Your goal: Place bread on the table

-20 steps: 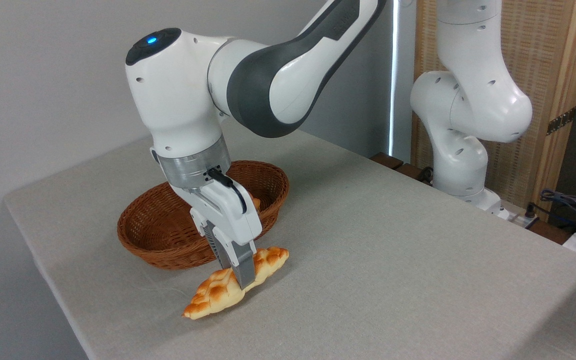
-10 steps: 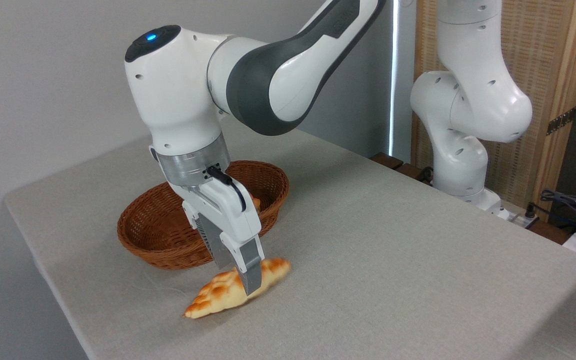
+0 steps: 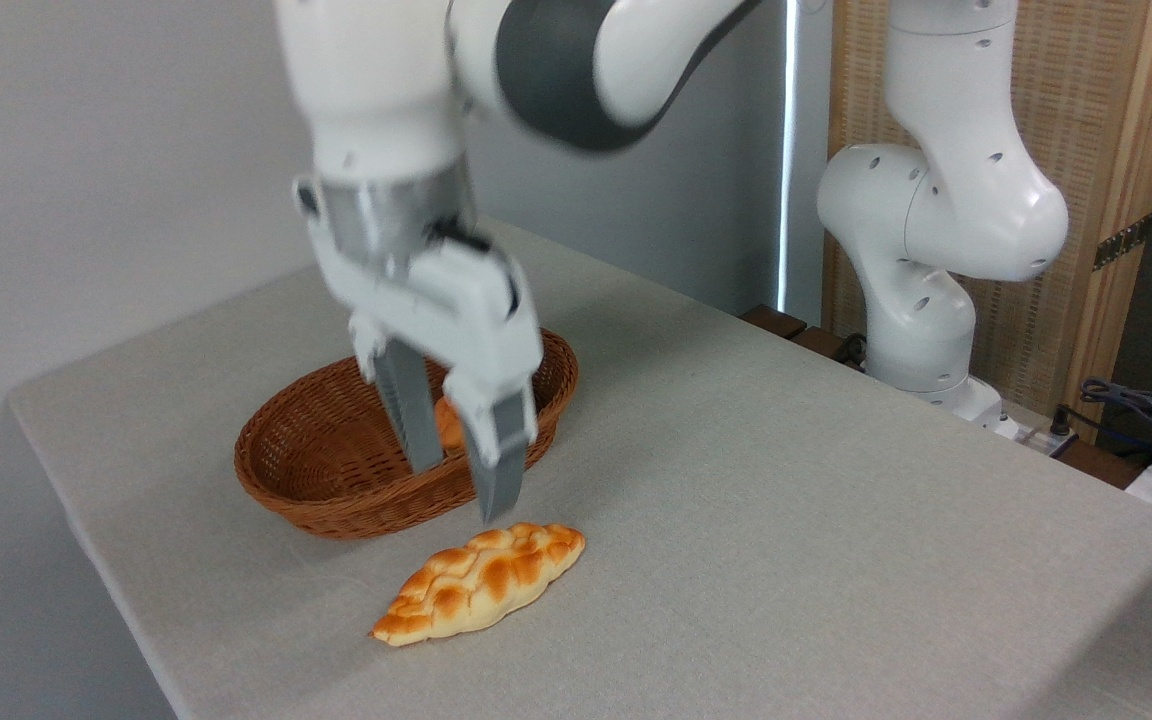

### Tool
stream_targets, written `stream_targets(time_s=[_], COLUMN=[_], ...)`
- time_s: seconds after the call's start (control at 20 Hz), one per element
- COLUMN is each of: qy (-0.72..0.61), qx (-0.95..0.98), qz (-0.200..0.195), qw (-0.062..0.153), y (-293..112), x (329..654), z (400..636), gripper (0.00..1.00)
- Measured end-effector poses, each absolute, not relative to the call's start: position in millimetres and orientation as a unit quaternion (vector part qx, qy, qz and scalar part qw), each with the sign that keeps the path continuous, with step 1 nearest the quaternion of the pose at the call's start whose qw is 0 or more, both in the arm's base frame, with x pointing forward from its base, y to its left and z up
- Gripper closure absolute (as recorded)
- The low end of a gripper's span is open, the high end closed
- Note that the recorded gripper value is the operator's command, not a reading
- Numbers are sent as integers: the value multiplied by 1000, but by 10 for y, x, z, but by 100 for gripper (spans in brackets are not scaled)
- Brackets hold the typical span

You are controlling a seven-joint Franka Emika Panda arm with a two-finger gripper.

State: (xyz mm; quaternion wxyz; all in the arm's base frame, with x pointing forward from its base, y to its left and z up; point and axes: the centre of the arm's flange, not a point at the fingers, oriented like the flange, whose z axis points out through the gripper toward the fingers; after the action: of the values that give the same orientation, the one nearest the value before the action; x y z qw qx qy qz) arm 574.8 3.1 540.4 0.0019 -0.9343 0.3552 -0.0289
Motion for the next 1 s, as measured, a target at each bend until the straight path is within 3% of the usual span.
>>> stream_targets(time_s=[0.2, 0.35, 0.65, 1.0], qy=[345, 351, 376, 358], qx=[-938, -936, -926, -933], qz=[-26, -19, 6, 2], qw=[-19, -24, -32, -23], y=[-31, -188, -706, -449], x=[5493, 5435, 5524, 5594], z=[6016, 6261, 6040, 6045], gripper=[0, 0, 0, 0])
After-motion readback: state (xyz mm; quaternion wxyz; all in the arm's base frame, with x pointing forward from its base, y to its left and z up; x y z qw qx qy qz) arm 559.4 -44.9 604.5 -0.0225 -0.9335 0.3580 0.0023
